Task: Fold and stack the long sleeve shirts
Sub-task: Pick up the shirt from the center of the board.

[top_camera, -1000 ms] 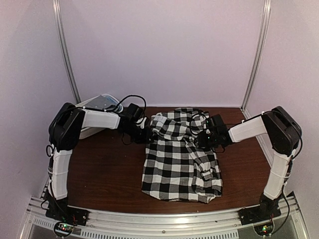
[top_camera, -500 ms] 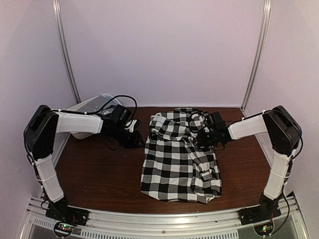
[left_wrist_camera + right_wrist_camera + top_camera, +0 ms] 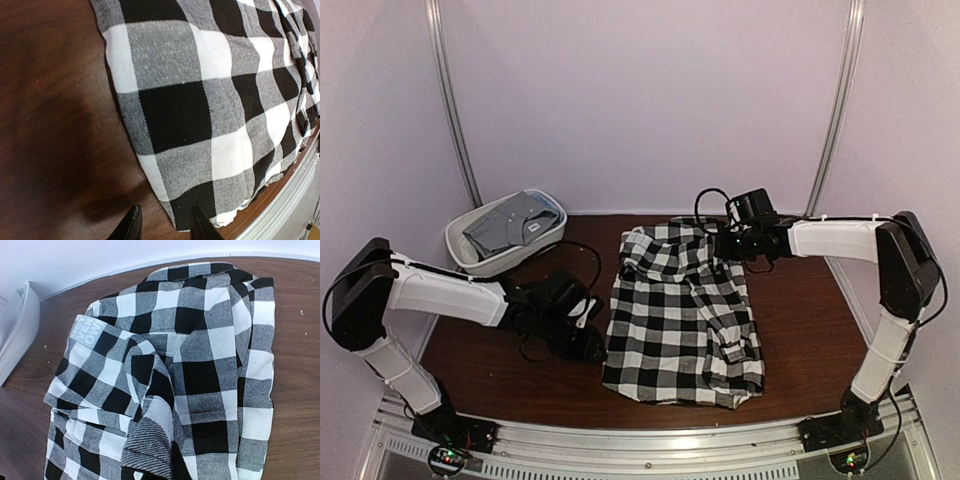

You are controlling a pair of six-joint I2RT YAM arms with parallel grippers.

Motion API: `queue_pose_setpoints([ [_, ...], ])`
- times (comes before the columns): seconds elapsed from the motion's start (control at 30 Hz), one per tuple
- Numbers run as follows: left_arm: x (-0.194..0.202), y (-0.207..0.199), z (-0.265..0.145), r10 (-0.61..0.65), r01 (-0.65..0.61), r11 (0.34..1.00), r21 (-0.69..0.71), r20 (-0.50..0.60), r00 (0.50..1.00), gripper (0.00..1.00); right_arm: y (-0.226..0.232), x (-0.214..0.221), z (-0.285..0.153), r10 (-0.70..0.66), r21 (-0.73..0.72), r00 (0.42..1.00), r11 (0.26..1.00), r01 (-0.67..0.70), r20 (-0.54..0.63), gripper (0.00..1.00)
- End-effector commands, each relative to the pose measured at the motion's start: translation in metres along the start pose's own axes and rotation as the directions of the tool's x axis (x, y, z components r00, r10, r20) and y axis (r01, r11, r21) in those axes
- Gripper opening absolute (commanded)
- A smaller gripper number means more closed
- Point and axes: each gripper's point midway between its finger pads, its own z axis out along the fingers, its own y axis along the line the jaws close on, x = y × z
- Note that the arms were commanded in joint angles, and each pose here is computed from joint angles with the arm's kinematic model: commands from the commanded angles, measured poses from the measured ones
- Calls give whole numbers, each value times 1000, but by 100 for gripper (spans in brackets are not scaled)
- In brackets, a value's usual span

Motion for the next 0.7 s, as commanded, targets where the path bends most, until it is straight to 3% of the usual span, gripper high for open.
queue_pose_setpoints([
  [0.0,-1,-11,-3,-36,35,999,6,66,997,34,21,-31,-26,-36,-53,998,998,39,53,0],
  [0.67,16,-18,20,-31,30,1000,-8,-5,1000,32,76,-100,-55,-52,-206,985,975,86,164,0],
])
